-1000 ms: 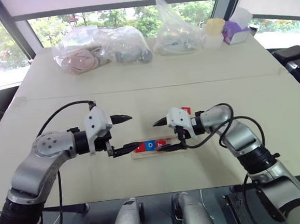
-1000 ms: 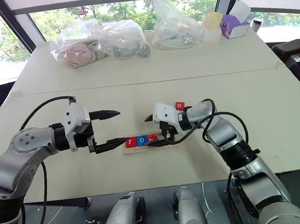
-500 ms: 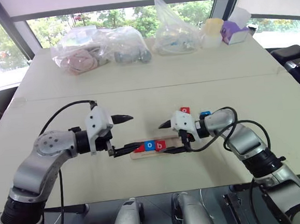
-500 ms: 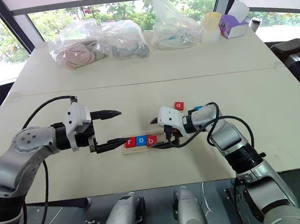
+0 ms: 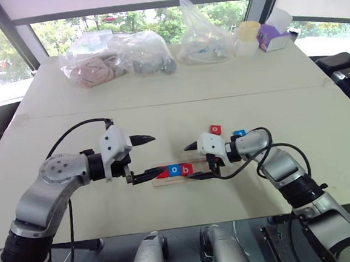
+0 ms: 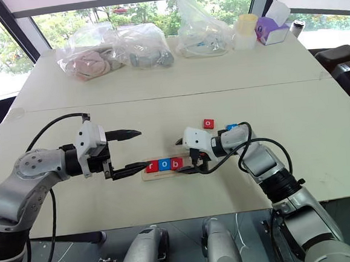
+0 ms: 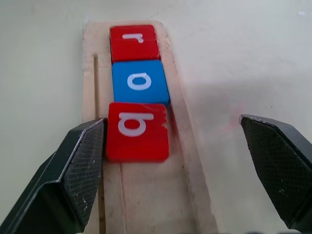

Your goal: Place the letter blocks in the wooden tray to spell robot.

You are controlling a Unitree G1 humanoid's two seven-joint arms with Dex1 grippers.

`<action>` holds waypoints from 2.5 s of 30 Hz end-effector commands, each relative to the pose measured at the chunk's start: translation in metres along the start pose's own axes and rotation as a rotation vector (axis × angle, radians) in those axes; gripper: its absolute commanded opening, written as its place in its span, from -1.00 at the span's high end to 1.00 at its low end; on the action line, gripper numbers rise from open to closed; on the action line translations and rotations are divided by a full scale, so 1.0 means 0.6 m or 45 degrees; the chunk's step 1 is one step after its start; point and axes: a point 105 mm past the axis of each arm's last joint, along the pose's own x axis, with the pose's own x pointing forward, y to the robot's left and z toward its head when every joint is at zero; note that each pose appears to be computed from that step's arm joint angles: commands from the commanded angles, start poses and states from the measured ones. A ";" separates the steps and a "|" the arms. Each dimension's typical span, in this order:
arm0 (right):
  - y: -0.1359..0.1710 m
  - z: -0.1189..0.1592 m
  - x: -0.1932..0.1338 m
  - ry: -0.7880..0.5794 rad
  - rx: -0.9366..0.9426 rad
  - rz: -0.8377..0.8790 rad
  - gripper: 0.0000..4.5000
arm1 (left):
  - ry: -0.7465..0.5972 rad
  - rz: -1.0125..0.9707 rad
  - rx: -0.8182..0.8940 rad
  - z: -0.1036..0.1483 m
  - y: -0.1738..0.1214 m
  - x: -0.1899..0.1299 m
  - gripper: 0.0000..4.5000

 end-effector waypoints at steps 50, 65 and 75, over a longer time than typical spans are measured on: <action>-0.003 0.031 -0.031 -0.038 -0.011 -0.037 -0.98 | -0.045 -0.022 0.044 0.013 0.000 0.008 -1.00; -0.043 0.007 -0.056 0.054 -0.097 -0.192 -0.98 | -0.057 -0.029 0.046 0.015 0.001 0.013 -1.00; -0.027 0.004 -0.026 0.042 -0.140 -0.130 -0.98 | -0.055 -0.016 0.045 0.015 0.000 0.012 -1.00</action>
